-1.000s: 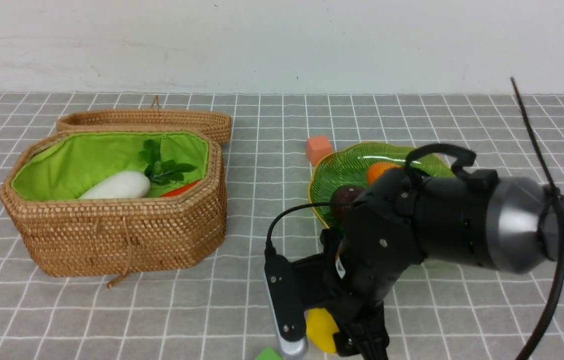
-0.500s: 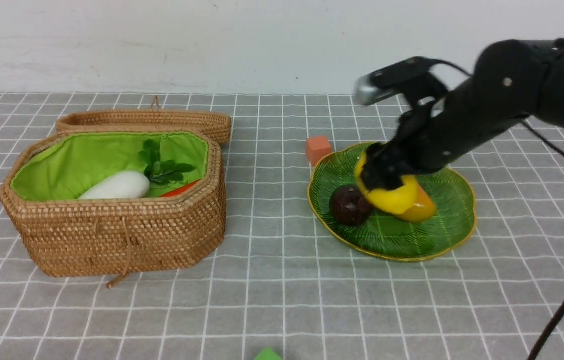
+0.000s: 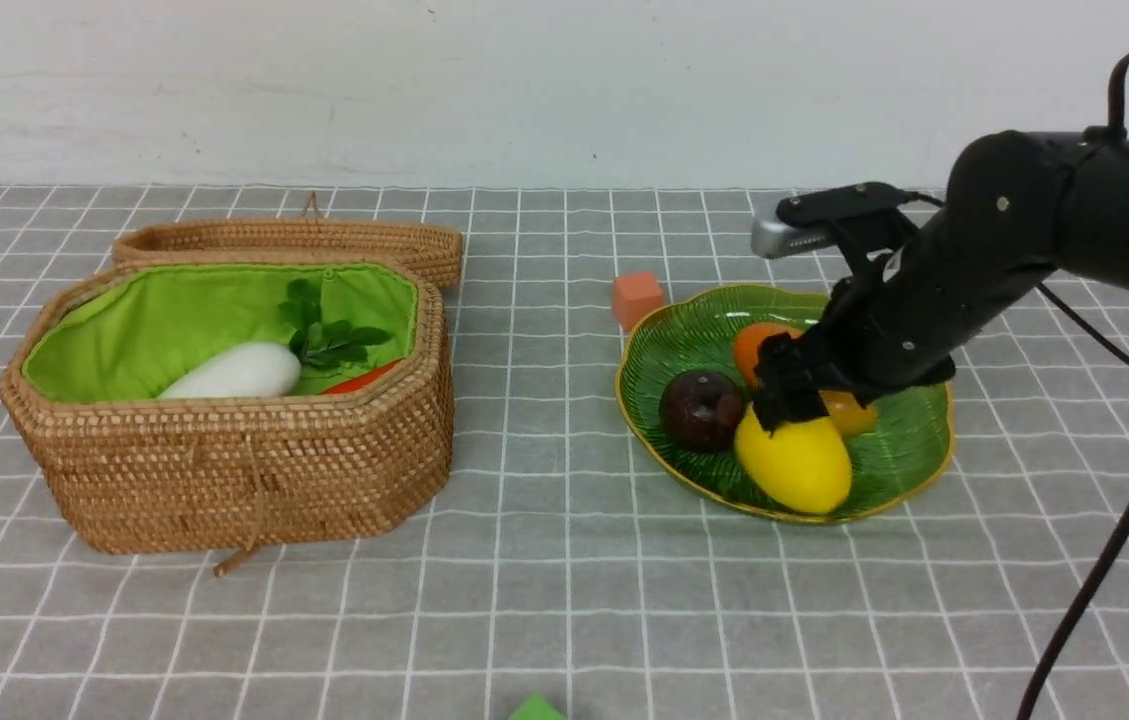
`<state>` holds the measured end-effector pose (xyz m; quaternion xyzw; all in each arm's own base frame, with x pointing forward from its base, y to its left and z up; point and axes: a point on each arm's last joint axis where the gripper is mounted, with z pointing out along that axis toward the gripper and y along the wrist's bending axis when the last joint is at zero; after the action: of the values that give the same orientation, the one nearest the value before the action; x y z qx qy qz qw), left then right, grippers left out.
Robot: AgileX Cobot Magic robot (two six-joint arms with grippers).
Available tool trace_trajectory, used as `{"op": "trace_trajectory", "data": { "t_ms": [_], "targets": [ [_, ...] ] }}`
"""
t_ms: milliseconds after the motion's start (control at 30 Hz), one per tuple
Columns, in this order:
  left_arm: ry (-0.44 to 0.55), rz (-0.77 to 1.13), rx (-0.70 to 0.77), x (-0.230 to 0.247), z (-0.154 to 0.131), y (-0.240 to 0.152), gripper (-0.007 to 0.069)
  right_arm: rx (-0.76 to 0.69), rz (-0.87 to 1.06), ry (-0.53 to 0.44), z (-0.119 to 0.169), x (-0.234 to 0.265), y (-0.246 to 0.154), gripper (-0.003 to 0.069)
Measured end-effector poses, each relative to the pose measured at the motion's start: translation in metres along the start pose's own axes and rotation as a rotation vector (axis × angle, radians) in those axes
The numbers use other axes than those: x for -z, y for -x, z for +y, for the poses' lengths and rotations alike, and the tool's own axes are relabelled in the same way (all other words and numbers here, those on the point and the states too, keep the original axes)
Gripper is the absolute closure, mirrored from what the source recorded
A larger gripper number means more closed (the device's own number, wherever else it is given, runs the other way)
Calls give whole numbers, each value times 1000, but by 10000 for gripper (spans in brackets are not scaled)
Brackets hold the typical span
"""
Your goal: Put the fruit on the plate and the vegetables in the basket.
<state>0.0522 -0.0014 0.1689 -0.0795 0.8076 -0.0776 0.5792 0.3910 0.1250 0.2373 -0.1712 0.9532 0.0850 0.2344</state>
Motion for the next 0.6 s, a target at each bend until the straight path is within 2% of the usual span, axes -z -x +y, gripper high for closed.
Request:
{"op": "trace_trajectory", "data": {
  "t_ms": [133,200,233,300,333,367,400,467,600],
  "targets": [
    [0,0,0,0,0,0,391,-2,41,-18,-1,15,-9,13],
    [0,0,0,0,0,0,389,-8,60,-13,2,34,-22,100],
    [0,0,0,0,0,0,389,-11,63,-11,3,37,-24,120],
    [0,0,0,0,0,0,386,-37,80,11,8,55,-47,295],
    [0,0,0,0,0,0,386,-42,81,15,9,56,-49,312],
    [0,0,0,0,0,0,387,-62,98,34,12,65,-70,472],
    [0,0,0,0,0,0,387,-65,108,36,13,63,-73,490],
    [0,0,0,0,0,0,387,-89,126,59,18,77,-103,652],
    [0,0,0,0,0,0,387,-99,166,80,22,89,-126,676]
  ]
}}
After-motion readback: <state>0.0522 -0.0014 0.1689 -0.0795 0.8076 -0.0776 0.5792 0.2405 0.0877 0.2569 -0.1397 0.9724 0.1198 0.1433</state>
